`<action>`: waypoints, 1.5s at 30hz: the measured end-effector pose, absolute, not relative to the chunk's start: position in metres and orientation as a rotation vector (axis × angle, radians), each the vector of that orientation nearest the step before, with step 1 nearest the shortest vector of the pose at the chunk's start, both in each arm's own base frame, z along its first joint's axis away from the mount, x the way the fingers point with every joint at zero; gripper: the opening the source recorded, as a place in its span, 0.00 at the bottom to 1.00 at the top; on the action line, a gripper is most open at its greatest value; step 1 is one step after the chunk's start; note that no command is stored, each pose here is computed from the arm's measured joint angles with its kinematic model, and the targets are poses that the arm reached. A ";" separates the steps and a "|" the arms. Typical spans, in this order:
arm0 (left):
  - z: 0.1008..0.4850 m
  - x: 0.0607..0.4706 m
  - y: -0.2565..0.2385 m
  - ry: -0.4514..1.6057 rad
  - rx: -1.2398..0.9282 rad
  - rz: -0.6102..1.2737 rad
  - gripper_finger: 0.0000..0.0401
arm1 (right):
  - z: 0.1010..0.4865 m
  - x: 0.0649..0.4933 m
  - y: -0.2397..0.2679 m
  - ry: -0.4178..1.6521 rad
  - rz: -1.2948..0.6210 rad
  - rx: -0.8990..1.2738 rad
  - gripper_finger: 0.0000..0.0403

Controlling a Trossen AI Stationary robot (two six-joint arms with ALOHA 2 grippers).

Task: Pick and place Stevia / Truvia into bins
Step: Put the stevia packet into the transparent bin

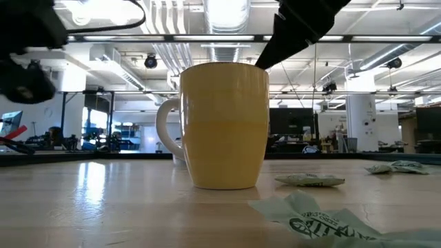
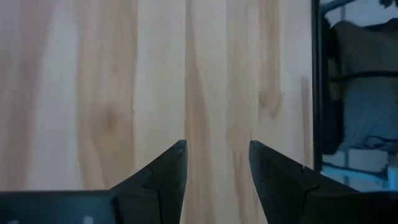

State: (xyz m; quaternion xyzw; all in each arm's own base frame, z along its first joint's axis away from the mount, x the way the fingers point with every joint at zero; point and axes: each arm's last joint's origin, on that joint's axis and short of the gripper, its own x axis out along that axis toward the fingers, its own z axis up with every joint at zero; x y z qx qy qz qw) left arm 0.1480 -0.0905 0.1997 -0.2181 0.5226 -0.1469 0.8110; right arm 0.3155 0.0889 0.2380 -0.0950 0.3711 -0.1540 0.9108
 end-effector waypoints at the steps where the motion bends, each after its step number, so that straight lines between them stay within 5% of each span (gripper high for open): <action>1: 0.199 0.146 -0.094 1.139 -0.482 -0.309 0.39 | 0.238 0.316 0.089 0.764 -0.318 -0.195 0.31; 19: 0.178 0.124 -0.162 1.503 -0.577 -0.214 0.38 | 0.241 0.317 0.089 0.744 -0.326 -0.162 0.29; 45: 0.165 0.120 -0.213 1.769 -0.199 0.015 0.38 | 0.243 0.320 0.090 0.711 -0.321 -0.144 0.27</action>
